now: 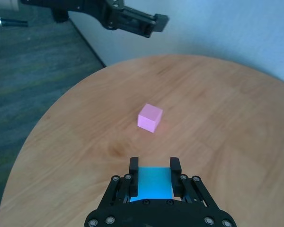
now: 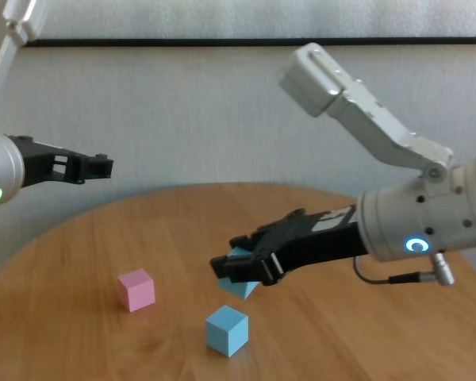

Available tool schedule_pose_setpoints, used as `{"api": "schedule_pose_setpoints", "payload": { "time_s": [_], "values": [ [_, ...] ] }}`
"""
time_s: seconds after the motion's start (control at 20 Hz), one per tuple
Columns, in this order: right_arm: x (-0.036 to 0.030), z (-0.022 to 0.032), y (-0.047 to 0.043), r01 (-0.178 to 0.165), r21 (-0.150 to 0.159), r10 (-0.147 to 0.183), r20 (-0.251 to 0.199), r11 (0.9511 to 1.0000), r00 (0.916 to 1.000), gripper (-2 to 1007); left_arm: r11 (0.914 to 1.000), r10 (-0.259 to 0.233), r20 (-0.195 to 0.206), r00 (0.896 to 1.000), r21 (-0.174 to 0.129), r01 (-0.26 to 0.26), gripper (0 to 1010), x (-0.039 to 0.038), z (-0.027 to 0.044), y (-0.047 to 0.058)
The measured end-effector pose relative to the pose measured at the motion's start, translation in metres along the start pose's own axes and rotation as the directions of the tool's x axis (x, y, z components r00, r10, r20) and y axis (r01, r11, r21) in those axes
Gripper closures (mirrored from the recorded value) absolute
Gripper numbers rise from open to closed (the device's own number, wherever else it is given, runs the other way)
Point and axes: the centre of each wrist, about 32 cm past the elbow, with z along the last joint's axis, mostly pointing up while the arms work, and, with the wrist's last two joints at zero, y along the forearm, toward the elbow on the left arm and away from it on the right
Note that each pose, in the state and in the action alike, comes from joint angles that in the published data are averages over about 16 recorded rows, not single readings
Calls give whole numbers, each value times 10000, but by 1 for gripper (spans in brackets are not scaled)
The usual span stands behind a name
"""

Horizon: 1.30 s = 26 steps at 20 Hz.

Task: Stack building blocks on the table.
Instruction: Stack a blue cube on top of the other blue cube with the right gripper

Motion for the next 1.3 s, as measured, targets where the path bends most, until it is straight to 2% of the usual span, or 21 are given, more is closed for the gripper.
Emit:
{"api": "schedule_pose_setpoints", "payload": {
  "time_s": [0.25,0.55,1.3],
  "values": [
    [29,69,99,-359,-297,365,195,9989,9991,635,10000,0,0,10000,0,0,10,0,0,0],
    [34,100,172,-584,-591,600,256,9965,9979,635,10000,0,0,10000,0,0,10,0,0,0],
    [32,127,192,-539,-1076,559,155,9927,9983,635,10000,0,0,10000,0,0,10,0,0,0]
  ]
}}
